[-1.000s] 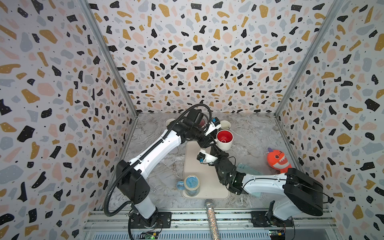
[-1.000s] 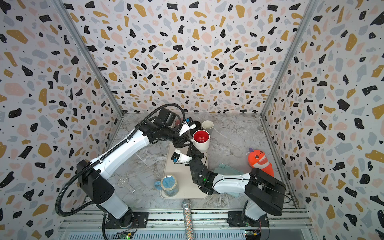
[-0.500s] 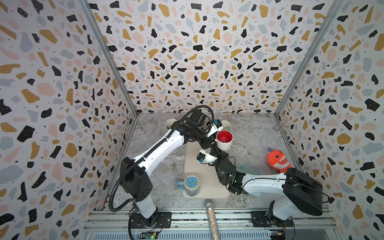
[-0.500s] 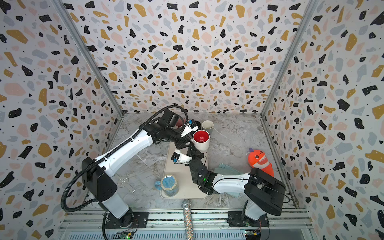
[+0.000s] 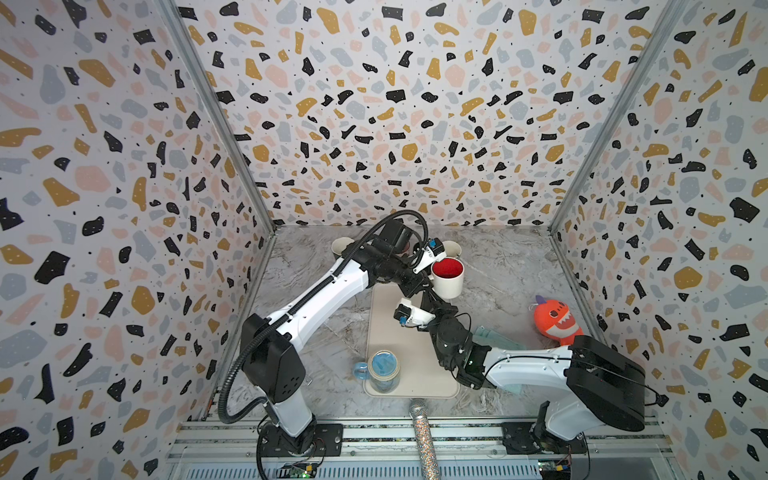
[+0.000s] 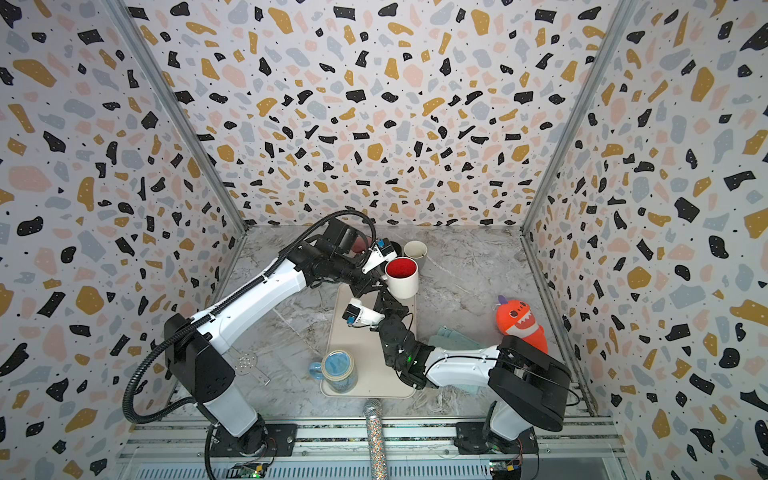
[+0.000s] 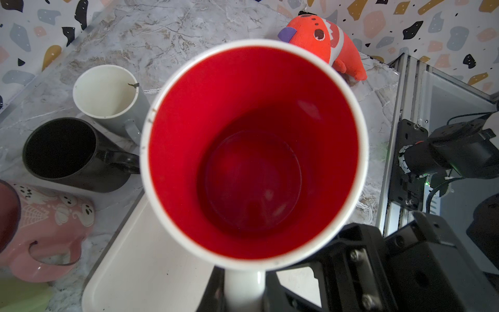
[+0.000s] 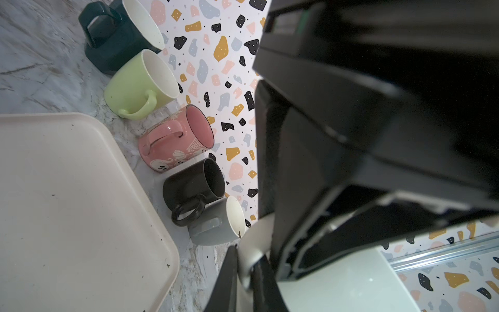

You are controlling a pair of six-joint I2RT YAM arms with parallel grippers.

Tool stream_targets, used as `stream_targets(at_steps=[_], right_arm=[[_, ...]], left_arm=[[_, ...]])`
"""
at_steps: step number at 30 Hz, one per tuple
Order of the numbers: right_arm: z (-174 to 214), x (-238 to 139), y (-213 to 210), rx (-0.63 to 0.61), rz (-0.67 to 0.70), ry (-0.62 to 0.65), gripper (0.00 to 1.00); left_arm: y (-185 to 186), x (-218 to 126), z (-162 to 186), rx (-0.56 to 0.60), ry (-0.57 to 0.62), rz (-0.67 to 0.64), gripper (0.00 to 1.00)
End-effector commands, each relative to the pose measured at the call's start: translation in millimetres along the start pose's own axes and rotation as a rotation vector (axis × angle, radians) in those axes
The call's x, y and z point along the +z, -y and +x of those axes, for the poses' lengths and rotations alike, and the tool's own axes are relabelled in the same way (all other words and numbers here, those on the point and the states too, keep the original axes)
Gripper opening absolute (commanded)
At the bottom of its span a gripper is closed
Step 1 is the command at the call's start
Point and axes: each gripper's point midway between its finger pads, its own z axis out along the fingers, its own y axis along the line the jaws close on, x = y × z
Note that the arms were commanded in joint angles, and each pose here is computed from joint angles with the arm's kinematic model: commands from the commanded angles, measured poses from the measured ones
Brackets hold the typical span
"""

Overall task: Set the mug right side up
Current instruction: 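Close the left gripper on the white mug's handle while the right gripper opens and withdraws, then lower the white mug upright beside the grey mug with the left gripper and release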

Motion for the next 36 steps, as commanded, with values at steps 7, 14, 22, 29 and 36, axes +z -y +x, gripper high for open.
stream_targets(at_steps=[7, 14, 22, 29, 36], right_arm=[[1, -13, 46, 0.165, 0.078, -0.014, 0.29], [16, -30, 70, 0.211, 0.102, -0.042, 0.37], [25, -52, 112, 0.407, 0.148, -0.021, 0.37], [28, -79, 175, 0.694, 0.22, 0.089, 0.36], [34, -91, 211, 0.853, 0.24, 0.138, 0.36]], left_arm=[[-29, -9, -29, -0.07, 0.092, -0.109, 0.0], [-50, -16, -43, -0.106, 0.148, -0.154, 0.0], [-60, -10, -60, -0.133, 0.22, -0.164, 0.0], [-50, 12, -65, -0.106, 0.266, -0.154, 0.0], [-47, 67, -59, -0.118, 0.2, -0.138, 0.0]])
